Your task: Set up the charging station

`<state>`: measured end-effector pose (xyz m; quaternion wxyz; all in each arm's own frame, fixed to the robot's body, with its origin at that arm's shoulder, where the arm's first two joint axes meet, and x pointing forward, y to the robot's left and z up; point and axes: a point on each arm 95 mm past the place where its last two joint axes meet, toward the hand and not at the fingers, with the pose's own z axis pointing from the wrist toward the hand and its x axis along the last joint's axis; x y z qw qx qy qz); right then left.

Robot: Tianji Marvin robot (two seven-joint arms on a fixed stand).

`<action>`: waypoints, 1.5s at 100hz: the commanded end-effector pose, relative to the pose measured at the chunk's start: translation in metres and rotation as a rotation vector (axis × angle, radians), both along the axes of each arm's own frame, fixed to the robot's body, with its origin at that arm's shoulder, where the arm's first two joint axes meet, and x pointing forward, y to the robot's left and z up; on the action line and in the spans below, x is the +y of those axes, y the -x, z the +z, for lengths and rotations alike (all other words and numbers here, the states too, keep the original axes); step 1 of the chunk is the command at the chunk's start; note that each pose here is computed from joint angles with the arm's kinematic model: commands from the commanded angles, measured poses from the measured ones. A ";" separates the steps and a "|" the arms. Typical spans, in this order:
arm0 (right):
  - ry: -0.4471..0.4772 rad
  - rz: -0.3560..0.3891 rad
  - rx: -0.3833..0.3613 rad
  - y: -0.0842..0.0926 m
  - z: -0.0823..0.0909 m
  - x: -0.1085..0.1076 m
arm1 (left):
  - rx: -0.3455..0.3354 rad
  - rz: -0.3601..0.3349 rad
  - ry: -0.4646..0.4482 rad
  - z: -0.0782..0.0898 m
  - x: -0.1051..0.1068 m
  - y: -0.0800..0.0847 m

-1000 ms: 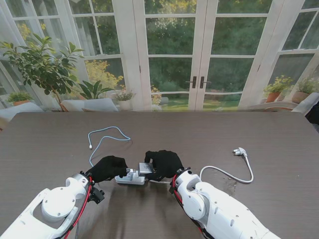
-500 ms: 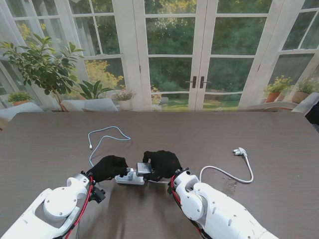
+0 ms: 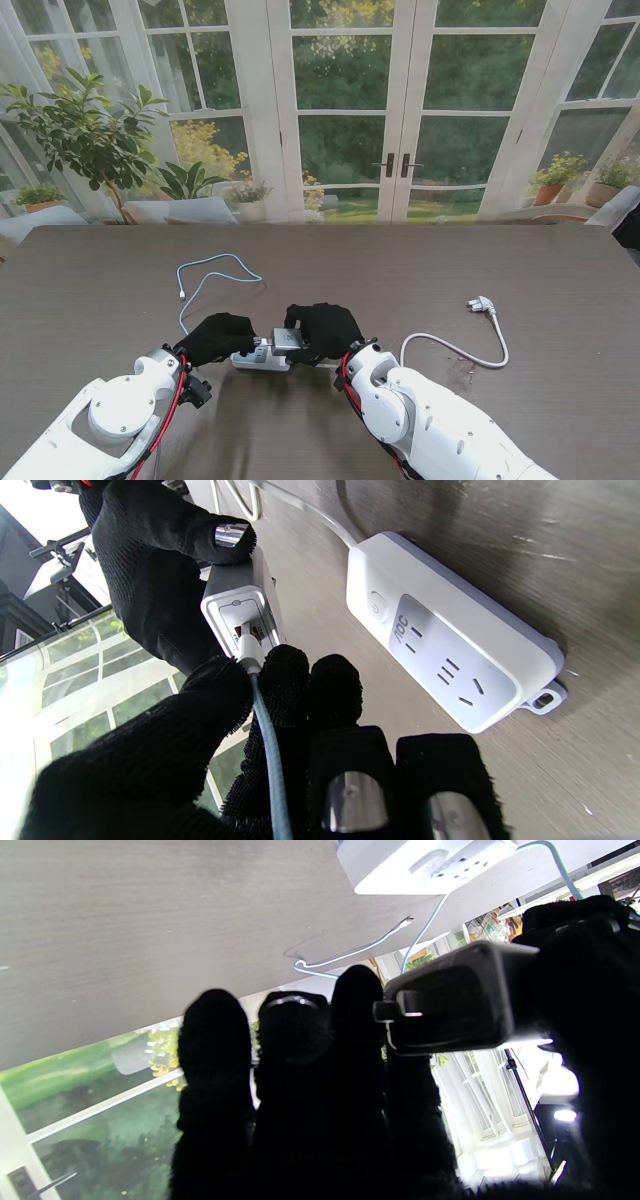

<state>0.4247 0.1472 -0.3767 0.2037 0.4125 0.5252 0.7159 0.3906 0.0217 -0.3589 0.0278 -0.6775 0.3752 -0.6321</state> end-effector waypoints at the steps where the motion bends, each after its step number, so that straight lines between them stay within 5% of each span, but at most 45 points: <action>1: -0.003 0.020 0.008 0.003 0.000 0.005 | 0.008 -0.014 0.006 -0.001 -0.004 0.001; 150: -0.012 0.044 0.006 0.008 -0.001 0.015 | 0.019 -0.042 0.009 -0.007 -0.010 -0.006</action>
